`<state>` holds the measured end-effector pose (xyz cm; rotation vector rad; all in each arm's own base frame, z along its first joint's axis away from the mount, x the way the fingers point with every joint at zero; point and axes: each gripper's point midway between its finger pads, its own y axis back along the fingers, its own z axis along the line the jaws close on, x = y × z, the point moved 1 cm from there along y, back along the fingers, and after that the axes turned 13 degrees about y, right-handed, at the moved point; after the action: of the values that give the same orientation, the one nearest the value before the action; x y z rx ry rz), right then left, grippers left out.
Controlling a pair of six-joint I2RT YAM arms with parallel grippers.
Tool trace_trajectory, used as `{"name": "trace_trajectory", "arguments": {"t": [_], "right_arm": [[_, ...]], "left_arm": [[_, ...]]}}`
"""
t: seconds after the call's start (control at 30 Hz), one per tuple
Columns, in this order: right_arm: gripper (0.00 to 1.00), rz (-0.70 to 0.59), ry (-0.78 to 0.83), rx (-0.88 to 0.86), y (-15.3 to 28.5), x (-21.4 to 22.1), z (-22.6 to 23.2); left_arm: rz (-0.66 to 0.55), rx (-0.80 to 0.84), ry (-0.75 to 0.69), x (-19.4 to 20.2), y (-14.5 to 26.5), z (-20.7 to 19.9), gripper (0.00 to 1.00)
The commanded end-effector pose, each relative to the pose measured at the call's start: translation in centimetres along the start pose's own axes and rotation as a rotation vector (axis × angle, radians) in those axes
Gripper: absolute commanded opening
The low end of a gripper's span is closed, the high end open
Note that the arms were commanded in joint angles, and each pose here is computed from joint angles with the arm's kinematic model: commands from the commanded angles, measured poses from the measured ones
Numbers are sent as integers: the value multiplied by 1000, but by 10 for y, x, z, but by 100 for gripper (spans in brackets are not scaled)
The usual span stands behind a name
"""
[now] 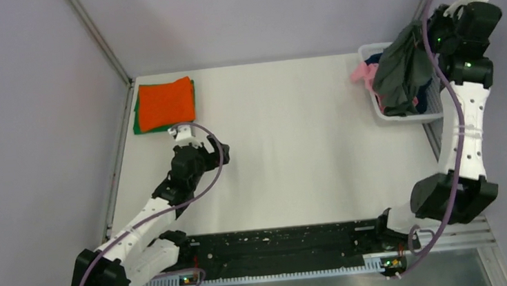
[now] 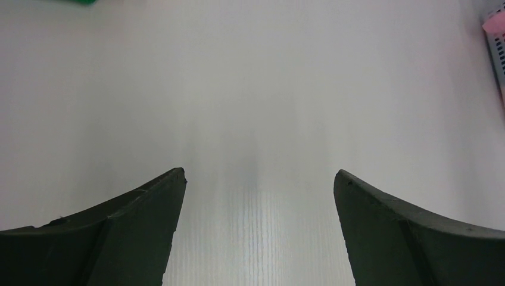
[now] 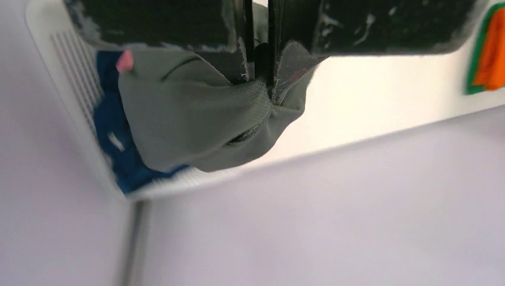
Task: Fold and stack the t-shirts
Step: Grab crumpled tshirt from bin with the right arm, then move the tshirt to the center of the board
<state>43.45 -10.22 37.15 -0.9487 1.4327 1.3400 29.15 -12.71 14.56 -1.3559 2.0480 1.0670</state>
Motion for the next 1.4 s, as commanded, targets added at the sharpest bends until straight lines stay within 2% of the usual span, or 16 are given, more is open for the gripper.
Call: {"name": "trace_trajectory", "arguments": {"t": [0.0,0.1,0.17,0.33,0.47,0.63,0.7,0.8,0.93,1.0,1.03,1.07,1.1,1.17,1.23,1.37], "right_arm": [[0,-273,88,-332,90,-90,84],[0,-383,150,-521,134,-113,142],[0,-450,151,-723,166,-123,186],[0,-531,115,-1174,237,-131,268],[0,-614,118,-1371,280,-135,314],[0,-579,79,-1469,281,-140,348],[0,-525,70,-1380,255,-124,350],[0,-443,33,-1113,198,-81,336],[10,-207,-13,-713,114,35,284],[34,-54,-43,-426,77,107,233],[54,17,-53,-274,64,142,205],[82,84,-65,-143,58,171,180],[97,160,-51,-25,57,197,156],[99,241,-17,122,61,222,129],[99,286,1,151,67,233,123],[99,332,-27,-59,82,252,156]], "left_arm": [[-4,64,-8,-10,-5,-22,99],[13,65,-16,-8,-7,-23,99],[19,63,-16,-7,-8,-23,99],[15,82,-14,-9,-5,-27,99],[-30,94,-1,-23,4,-32,99],[-136,64,70,-54,29,-34,99],[-149,-8,118,-57,40,-21,99],[-160,-96,204,-56,58,-4,99],[-139,-234,278,-40,72,27,99],[-107,-259,284,-30,73,34,99],[-86,-265,284,-25,72,35,99],[-66,-268,286,-21,70,35,99],[-36,-259,287,-16,68,32,99],[59,-212,292,-1,59,19,99],[163,-123,310,16,52,-1,96],[279,75,323,44,43,-52,96]]}}
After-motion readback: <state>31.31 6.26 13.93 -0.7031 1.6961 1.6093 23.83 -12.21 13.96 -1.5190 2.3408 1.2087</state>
